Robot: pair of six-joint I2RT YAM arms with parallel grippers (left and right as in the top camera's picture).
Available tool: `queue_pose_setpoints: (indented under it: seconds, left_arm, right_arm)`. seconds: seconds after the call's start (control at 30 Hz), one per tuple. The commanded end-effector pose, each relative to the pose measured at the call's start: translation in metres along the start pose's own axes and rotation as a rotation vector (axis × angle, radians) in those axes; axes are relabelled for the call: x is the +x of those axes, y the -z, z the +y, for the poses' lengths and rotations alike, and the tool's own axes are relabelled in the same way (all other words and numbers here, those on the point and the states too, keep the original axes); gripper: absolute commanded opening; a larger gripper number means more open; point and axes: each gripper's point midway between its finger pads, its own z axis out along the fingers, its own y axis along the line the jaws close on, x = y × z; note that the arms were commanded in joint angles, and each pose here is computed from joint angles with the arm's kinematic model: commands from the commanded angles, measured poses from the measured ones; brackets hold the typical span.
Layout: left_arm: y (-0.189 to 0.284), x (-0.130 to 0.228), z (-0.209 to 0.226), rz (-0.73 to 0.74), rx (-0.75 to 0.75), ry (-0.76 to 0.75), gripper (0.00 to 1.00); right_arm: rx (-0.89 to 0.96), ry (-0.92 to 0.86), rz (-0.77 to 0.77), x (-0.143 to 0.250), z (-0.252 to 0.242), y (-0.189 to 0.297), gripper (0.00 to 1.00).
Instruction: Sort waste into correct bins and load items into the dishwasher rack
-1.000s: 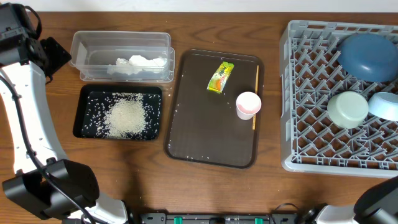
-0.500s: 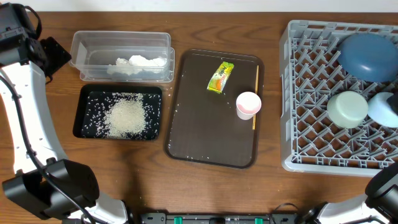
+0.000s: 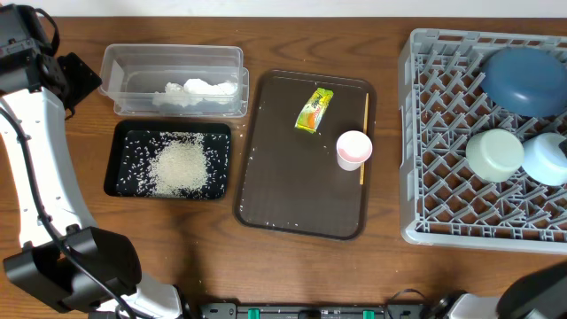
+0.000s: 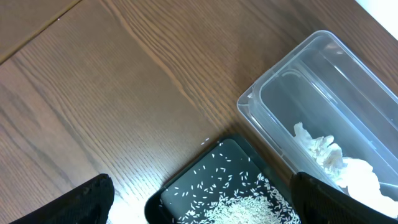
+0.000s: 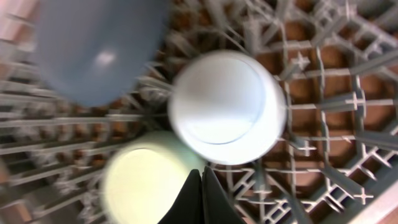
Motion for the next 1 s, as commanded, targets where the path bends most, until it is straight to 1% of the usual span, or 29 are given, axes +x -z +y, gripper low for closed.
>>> queue_pose_setpoints:
  seconds: [0.0, 0.13, 0.3, 0.4, 0.63, 0.77, 0.97]
  left_arm:
    - [0.002, -0.002, 0.003, -0.009, -0.011, 0.006, 0.93]
    - [0.002, -0.002, 0.003, -0.009, -0.011, 0.006, 0.93]
    - [0.002, -0.002, 0.003, -0.009, -0.011, 0.006, 0.92]
    - [0.002, -0.002, 0.003, -0.009, -0.011, 0.006, 0.93]
    - [0.002, -0.002, 0.003, -0.009, -0.011, 0.006, 0.93]
    - [0.002, -0.002, 0.003, -0.009, -0.011, 0.006, 0.92]
    - [0.002, -0.002, 0.003, -0.009, -0.011, 0.006, 0.93]
  right_arm:
    - [-0.111, 0.058, -0.047, 0.003, 0.042, 0.026, 0.01]
    - [-0.143, 0.166, -0.033, 0.019, 0.074, 0.029, 0.01]
    - [-0.103, 0.245, 0.039, 0.047, 0.093, 0.006, 0.01]
    - [-0.057, 0.268, 0.093, 0.061, 0.095, -0.013, 0.01]
    - [-0.015, 0.282, 0.246, 0.093, 0.091, -0.056, 0.01]
    - [0.005, 0.283, 0.323, 0.111, 0.088, -0.072, 0.01]
    - [0.014, 0.288, 0.345, 0.116, 0.086, -0.077, 0.01]
